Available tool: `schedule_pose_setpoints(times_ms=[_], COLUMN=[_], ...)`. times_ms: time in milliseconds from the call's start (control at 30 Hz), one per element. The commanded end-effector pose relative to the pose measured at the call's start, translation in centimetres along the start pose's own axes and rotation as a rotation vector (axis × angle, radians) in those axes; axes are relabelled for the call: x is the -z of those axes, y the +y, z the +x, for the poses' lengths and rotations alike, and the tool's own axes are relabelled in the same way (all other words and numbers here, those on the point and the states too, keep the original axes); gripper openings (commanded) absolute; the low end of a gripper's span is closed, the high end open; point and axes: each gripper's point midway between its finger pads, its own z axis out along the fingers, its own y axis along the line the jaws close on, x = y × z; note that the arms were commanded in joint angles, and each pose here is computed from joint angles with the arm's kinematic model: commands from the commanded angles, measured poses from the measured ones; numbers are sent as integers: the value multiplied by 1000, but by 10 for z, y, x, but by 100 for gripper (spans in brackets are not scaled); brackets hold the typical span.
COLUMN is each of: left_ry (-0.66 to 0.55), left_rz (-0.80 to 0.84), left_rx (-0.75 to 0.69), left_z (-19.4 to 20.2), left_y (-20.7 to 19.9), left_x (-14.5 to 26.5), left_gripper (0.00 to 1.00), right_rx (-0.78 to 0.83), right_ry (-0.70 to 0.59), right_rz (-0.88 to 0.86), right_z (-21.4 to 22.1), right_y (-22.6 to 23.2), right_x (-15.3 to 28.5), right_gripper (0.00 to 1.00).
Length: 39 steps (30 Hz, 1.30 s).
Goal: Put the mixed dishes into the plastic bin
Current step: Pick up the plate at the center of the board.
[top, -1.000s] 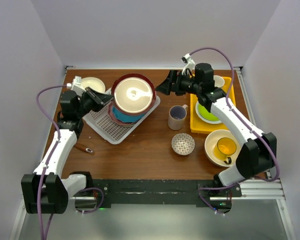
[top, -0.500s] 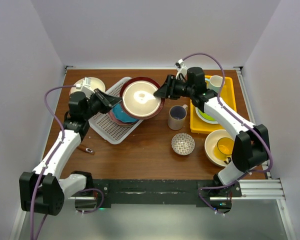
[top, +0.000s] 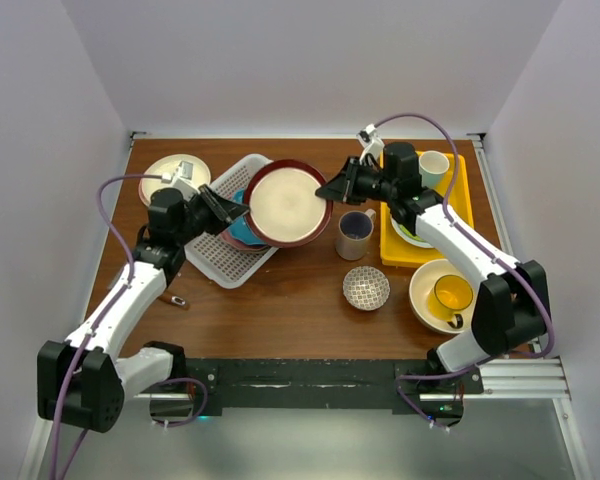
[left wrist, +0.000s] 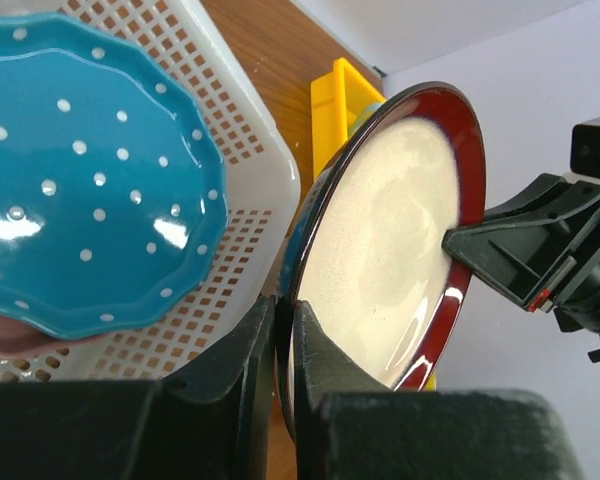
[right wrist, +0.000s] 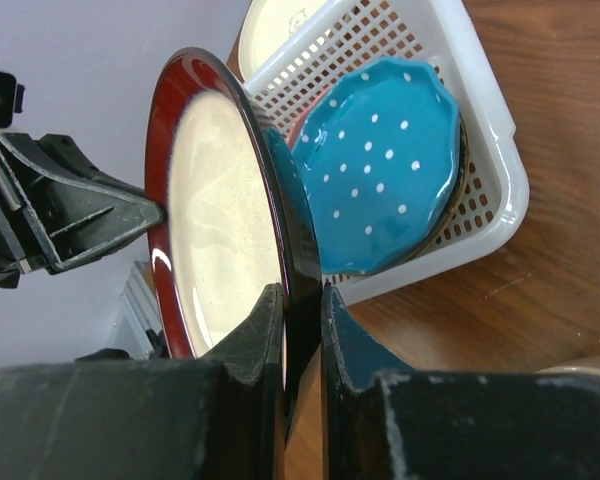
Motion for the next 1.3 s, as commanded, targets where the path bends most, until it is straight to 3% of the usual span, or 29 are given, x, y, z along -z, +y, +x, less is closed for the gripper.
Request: schedule_pose_setpoints(times_ms=[0, 33, 133, 333, 600, 1267], left_ry=[-26, -22, -18, -30, -28, 14], left_rz=[181, 175, 151, 117, 54, 34], left_rx=[-115, -121, -155, -234, -320, -335], left_z=[-4, -2, 2, 2, 1, 7], left_y=[-48, -46, -39, -32, -23, -23], left_x=[16, 17, 21, 29, 37, 28], left_gripper=[27, 39, 57, 82, 98, 100], right_rx=[107, 107, 114, 114, 122, 123], right_ry=[-54, -52, -48, -44, -46, -35], right_rz=[-53, -57, -76, -90, -100, -111], right_z=[-7, -6, -3, 2, 5, 9], right_y=[15, 15, 17, 17, 17, 17], right_x=[6, 7, 7, 7, 9, 8], right_gripper=[0, 0, 0, 0, 0, 0])
